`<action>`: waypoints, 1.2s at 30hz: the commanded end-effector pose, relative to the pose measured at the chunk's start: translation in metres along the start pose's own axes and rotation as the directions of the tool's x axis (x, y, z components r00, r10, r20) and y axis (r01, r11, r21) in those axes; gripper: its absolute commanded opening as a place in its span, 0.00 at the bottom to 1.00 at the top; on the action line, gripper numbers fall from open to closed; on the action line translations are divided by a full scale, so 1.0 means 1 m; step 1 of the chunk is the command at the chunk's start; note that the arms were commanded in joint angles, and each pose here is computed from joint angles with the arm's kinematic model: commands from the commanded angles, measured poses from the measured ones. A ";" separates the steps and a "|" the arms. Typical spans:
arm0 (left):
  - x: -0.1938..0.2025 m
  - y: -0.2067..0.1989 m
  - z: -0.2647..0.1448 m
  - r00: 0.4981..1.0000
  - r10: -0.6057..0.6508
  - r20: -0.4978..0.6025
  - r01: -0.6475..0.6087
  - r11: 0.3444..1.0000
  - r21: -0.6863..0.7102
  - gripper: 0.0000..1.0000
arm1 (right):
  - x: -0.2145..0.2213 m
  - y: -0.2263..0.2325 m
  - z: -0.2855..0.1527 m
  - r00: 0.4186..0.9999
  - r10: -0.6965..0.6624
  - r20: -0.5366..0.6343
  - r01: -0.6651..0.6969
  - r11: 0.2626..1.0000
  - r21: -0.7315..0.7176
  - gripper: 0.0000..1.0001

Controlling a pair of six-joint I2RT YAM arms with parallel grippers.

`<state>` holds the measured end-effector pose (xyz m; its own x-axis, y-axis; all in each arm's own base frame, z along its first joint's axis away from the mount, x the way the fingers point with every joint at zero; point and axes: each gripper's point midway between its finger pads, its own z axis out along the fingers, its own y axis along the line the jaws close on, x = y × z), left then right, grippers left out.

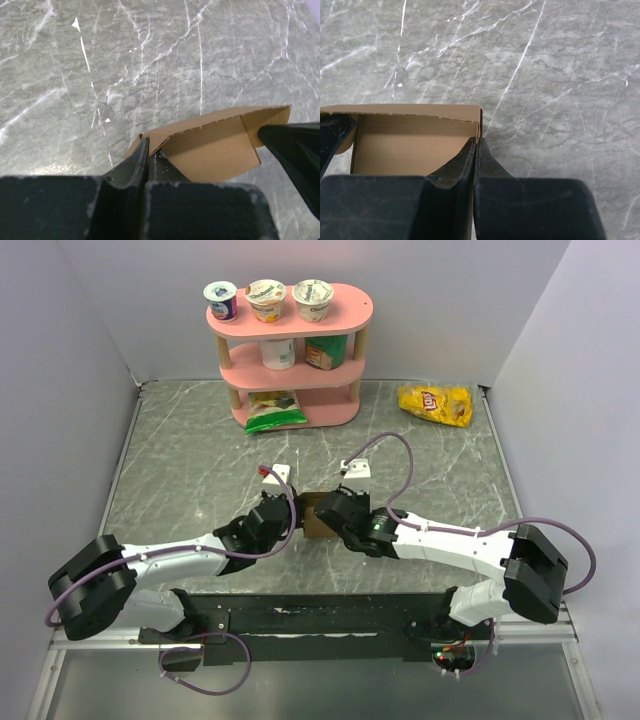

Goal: Fold the paper box

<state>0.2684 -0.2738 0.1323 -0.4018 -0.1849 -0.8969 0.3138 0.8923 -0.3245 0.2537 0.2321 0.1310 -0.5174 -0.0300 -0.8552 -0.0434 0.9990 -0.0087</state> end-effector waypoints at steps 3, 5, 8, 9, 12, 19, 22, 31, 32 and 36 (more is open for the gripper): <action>0.030 -0.005 0.000 0.993 -0.017 -0.117 0.014 1.000 -0.021 0.01 | 0.030 0.002 0.000 0.993 -0.065 -0.102 0.065 0.998 0.003 0.00; 0.020 -0.010 0.001 0.994 -0.019 -0.112 0.016 0.999 -0.029 0.01 | 0.030 0.000 0.000 0.993 -0.066 -0.101 0.067 0.998 0.006 0.00; 0.014 -0.010 0.004 0.991 -0.009 -0.130 0.000 0.998 -0.066 0.01 | 0.031 0.000 -0.001 0.993 -0.063 -0.098 0.064 0.998 0.005 0.00; 0.014 -0.010 0.004 0.991 -0.011 -0.134 0.002 0.998 -0.069 0.01 | 0.031 0.000 -0.002 0.993 -0.063 -0.096 0.064 0.998 0.005 0.00; 0.017 -0.013 0.007 0.990 -0.026 -0.142 0.017 0.998 -0.064 0.01 | 0.030 0.001 -0.003 0.994 -0.066 -0.090 0.066 0.998 0.005 0.00; 0.027 -0.013 0.010 0.986 -0.025 -0.163 0.015 0.998 -0.061 0.01 | 0.033 0.000 -0.005 0.994 -0.070 -0.089 0.071 0.997 0.010 0.00; 0.032 -0.010 0.008 0.989 -0.009 -0.149 0.004 0.999 -0.037 0.01 | 0.032 0.000 -0.006 0.995 -0.062 -0.083 0.063 0.998 0.009 0.00; 0.041 -0.001 0.002 0.993 0.040 -0.115 -0.039 0.999 0.014 0.01 | 0.034 -0.001 -0.005 0.995 -0.055 -0.082 0.056 0.998 0.013 0.00; 0.048 0.003 0.000 0.991 0.046 -0.126 -0.045 0.999 0.013 0.01 | 0.034 -0.001 -0.005 0.995 -0.056 -0.084 0.057 0.998 0.012 0.00; 0.058 0.007 -0.001 0.993 0.053 -0.106 -0.052 0.999 0.013 0.01 | 0.035 0.000 -0.004 0.995 -0.050 -0.090 0.051 0.999 0.011 0.00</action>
<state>0.2762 -0.2786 0.1296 -0.3717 -0.2274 -0.9001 0.2835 0.8954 -0.3433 0.2463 0.2312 0.1248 -0.5226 -0.0509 -0.8511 -0.0290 0.9987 -0.0419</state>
